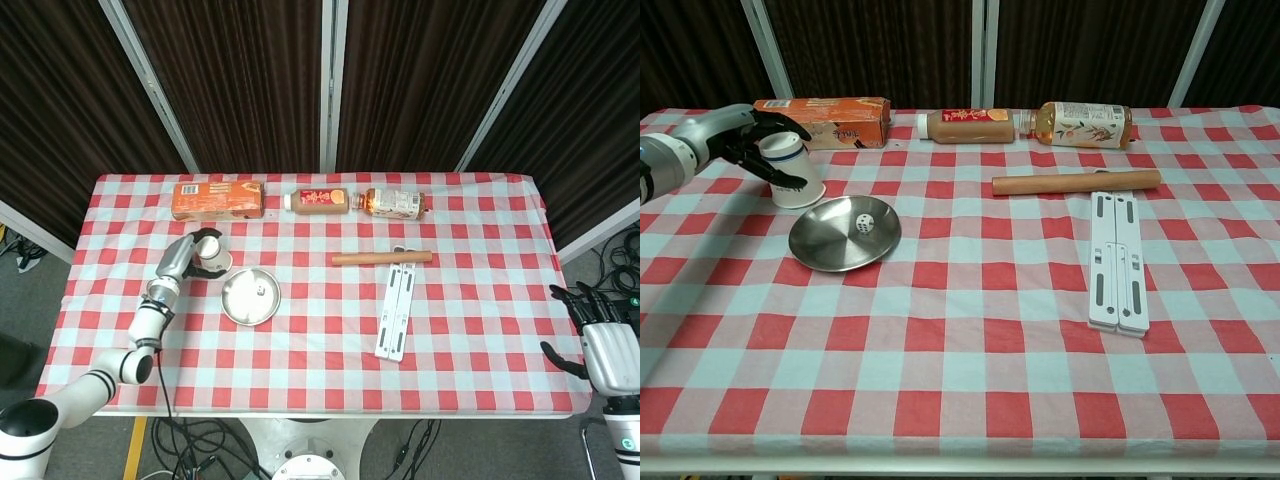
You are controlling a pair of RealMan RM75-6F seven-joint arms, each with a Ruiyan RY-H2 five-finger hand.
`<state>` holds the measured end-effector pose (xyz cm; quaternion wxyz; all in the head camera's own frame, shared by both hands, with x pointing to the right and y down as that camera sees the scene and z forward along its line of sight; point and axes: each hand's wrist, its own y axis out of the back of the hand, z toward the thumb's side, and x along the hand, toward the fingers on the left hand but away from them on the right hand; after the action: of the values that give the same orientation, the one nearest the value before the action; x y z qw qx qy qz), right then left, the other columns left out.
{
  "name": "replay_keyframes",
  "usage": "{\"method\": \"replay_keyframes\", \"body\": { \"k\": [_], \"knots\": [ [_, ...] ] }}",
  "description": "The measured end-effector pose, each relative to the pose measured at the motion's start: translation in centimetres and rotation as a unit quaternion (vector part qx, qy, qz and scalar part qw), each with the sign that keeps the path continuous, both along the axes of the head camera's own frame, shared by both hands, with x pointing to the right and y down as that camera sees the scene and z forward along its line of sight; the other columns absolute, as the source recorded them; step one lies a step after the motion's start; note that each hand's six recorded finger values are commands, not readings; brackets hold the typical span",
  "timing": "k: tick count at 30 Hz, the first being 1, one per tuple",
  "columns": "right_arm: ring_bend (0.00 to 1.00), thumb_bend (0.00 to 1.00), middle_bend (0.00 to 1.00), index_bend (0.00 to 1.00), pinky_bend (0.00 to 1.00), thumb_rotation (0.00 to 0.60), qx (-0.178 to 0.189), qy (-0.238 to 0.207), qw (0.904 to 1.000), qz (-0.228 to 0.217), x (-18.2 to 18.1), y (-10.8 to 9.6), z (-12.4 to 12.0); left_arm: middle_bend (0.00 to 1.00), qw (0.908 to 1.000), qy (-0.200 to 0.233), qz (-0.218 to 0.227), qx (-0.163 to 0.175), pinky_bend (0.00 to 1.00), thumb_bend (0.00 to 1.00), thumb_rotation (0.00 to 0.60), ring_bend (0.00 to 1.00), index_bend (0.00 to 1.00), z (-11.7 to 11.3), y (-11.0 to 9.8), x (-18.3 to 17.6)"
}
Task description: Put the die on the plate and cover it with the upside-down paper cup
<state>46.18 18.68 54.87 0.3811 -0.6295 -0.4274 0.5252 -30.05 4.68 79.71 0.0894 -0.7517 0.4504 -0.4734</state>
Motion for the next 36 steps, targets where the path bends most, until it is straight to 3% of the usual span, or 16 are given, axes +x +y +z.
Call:
{"method": "replay_keyframes", "body": {
  "k": [8,17,20,29,36],
  "knots": [
    [0.08,0.13,0.25,0.12,0.14,0.600,0.001,0.001,1.0000,0.000,0.0,0.0,-0.1,0.28,0.9993,0.018,-0.030,-0.010,0.25,0.14,0.600,0.18,0.30,0.3,-0.2,-0.6],
    [0.08,0.13,0.25,0.12,0.14,0.600,0.001,0.001,1.0000,0.003,0.1,0.0,-0.1,0.53,0.9990,0.017,-0.041,0.006,0.36,0.18,0.600,0.37,0.51,0.1,-0.7,-1.0],
    [0.08,0.13,0.25,0.12,0.14,0.600,0.001,0.001,1.0000,0.001,0.0,0.0,-0.1,0.55,0.9991,0.018,-0.035,0.013,0.37,0.18,0.600,0.39,0.52,-0.3,-0.9,-1.0],
    [0.08,0.13,0.25,0.12,0.14,0.600,-0.002,-0.004,1.0000,-0.005,-0.4,-0.1,0.3,0.55,0.9981,0.047,0.020,0.034,0.37,0.19,0.600,0.39,0.52,-3.3,-0.9,1.5],
    [0.08,0.13,0.25,0.12,0.14,0.600,-0.002,-0.003,1.0000,0.000,0.0,0.1,0.2,0.55,0.9928,0.062,0.096,0.035,0.37,0.19,0.600,0.39,0.52,-5.2,0.8,6.2]
  ]
}}
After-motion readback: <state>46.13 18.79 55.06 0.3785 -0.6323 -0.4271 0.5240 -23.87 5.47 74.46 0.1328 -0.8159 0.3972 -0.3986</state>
